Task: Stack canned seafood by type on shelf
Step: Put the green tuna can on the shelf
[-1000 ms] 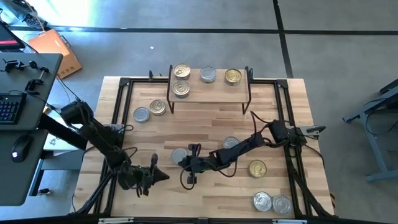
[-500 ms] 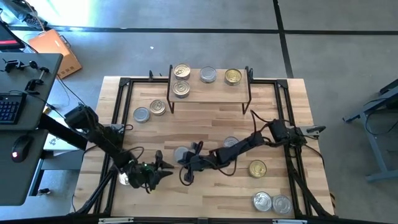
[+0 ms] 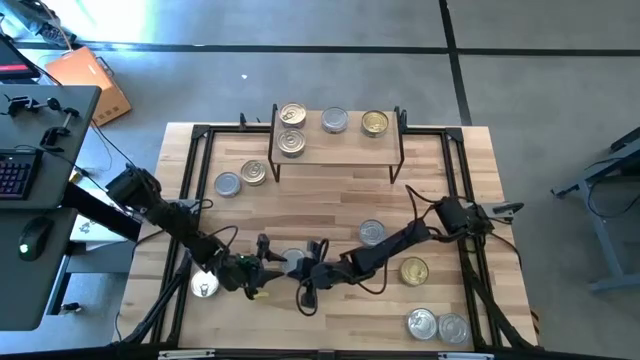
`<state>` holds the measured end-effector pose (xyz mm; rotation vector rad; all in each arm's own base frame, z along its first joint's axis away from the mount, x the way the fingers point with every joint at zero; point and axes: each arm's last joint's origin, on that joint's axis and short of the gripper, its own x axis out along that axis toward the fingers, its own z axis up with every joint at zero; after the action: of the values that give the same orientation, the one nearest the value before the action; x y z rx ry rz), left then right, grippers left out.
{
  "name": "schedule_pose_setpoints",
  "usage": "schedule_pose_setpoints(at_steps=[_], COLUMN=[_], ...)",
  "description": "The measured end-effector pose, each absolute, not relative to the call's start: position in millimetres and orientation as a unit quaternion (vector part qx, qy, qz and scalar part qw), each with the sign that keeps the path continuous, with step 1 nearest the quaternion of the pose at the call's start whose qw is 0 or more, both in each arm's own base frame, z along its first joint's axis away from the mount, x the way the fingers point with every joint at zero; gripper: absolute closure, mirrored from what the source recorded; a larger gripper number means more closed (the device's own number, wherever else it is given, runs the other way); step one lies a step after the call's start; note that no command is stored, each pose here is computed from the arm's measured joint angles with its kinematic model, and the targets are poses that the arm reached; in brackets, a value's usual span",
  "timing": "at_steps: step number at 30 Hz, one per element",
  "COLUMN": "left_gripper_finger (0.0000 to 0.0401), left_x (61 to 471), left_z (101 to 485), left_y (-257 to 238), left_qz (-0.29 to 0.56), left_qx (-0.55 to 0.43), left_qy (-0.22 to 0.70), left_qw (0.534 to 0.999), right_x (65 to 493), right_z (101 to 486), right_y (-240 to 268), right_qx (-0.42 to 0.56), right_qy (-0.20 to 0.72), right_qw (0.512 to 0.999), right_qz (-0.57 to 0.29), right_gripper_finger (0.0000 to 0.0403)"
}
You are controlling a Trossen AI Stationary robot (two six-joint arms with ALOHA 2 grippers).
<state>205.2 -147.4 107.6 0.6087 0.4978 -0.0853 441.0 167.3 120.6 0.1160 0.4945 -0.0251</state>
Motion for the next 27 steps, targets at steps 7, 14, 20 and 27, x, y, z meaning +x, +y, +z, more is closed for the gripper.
schedule_pose_setpoints(at_steps=[7,14,20,27], left_gripper_finger=[0.0203,0.0257,0.0345,0.0393], left_x=[209,211,215,216], left_z=[106,103,102,103], left_y=[-143,-141,-134,-134], left_qz=[-0.083,-0.126,-0.123,-0.120], left_qx=[0.292,0.279,0.257,0.243], left_qy=[0.255,0.269,0.283,0.277], left_qw=[0.918,0.913,0.916,0.922], right_x=[439,438,427,407], right_z=[135,140,162,187], right_y=[170,176,204,229], right_qx=[0.037,-0.015,-0.109,-0.173], right_qy=[0.227,0.215,0.155,0.127], right_qw=[0.973,0.976,0.981,0.977], right_qz=[-0.002,0.021,0.048,0.008], right_gripper_finger=[0.0402,0.0402,0.0403,0.0403])
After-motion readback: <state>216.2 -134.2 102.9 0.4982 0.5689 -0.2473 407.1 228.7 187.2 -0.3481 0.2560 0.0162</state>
